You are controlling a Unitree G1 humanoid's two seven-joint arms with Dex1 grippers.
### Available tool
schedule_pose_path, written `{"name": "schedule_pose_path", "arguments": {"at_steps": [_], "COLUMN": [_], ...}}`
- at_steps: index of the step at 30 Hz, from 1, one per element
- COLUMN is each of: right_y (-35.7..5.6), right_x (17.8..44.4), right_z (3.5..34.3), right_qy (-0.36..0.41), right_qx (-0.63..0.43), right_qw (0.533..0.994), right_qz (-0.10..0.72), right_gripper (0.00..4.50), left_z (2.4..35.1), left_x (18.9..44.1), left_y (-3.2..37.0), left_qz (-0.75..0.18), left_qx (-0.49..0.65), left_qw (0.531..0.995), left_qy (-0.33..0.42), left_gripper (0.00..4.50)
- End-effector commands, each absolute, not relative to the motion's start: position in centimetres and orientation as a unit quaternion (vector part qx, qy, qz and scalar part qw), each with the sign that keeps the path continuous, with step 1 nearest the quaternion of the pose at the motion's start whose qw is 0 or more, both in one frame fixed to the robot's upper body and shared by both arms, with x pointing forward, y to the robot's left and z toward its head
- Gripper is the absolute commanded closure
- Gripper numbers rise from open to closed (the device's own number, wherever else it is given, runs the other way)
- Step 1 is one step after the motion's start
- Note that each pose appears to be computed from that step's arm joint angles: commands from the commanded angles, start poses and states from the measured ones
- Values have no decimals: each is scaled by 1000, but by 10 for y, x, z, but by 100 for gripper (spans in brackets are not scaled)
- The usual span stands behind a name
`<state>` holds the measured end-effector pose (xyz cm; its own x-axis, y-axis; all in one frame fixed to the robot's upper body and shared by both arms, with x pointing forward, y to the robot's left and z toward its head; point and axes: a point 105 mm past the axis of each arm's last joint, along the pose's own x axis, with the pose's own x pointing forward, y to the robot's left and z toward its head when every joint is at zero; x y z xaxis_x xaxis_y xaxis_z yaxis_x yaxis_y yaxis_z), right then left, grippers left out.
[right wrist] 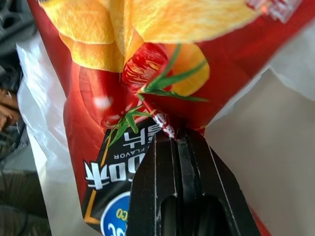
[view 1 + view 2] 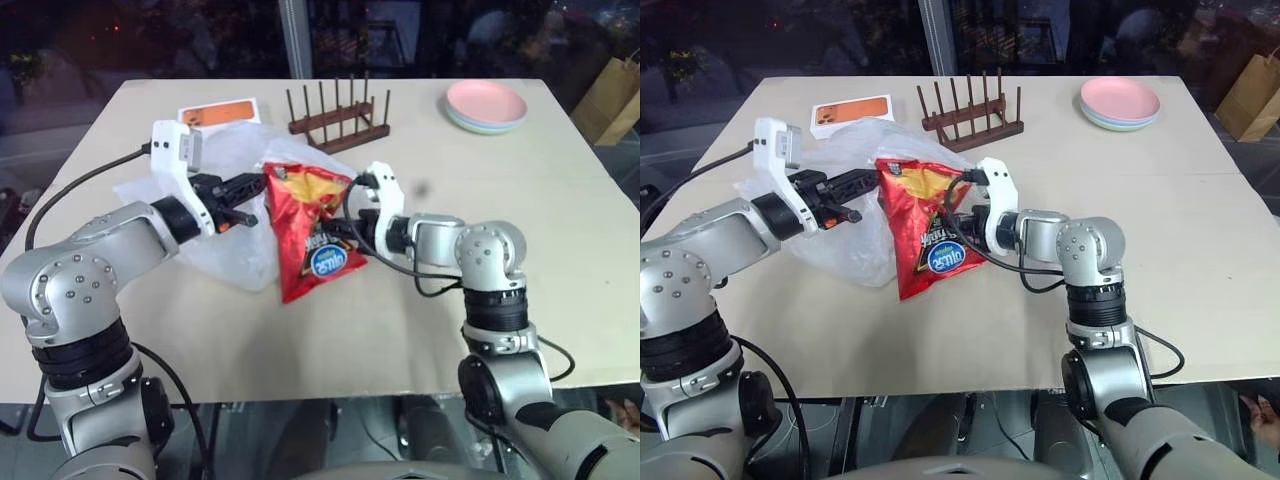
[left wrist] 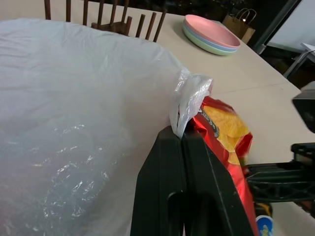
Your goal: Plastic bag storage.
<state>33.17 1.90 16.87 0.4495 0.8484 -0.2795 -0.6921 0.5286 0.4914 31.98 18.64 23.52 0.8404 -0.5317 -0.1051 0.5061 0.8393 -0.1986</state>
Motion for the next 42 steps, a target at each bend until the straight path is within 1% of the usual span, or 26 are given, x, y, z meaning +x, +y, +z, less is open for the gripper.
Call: {"name": "schedule_pose_path", "arguments": {"at_steps": [1,4,6,11,15,18,22,24,28,31,36,39,42], "right_y": [19,10,4,0,15,25,32,30,32,44,81,104,111], "right_x": [332,336,338,344,349,351,361,369,373,374,367,360,360], "right_z": [176,173,171,174,188,194,206,212,217,219,221,224,226], "right_qy": [234,238,242,244,236,237,243,247,257,259,262,265,269], "right_qx": [126,108,101,96,125,149,216,247,270,283,329,363,391], "right_qw": [838,841,842,842,835,828,822,820,817,816,802,784,770], "right_qz": [475,474,471,471,481,486,468,453,439,432,424,428,427], "right_gripper": [443,443,443,443,443,443,443,443,443,443,443,443,443], "left_z": [246,250,252,251,233,225,214,213,222,232,243,237,231], "left_x": [314,320,320,315,304,299,293,295,299,303,308,306,300], "left_y": [189,204,208,197,173,168,167,173,174,167,159,157,158], "left_qz": [-274,-241,-236,-271,-315,-328,-338,-330,-330,-339,-340,-337,-337], "left_qx": [-71,-75,-73,-65,-25,-7,8,6,-33,-71,-108,-118,-120], "left_qw": [958,967,968,960,946,942,936,938,939,935,932,931,930], "left_qy": [49,40,34,40,67,77,99,102,92,80,66,76,88], "left_gripper": [450,450,450,450,450,450,450,450,450,450,450,450,450]}}
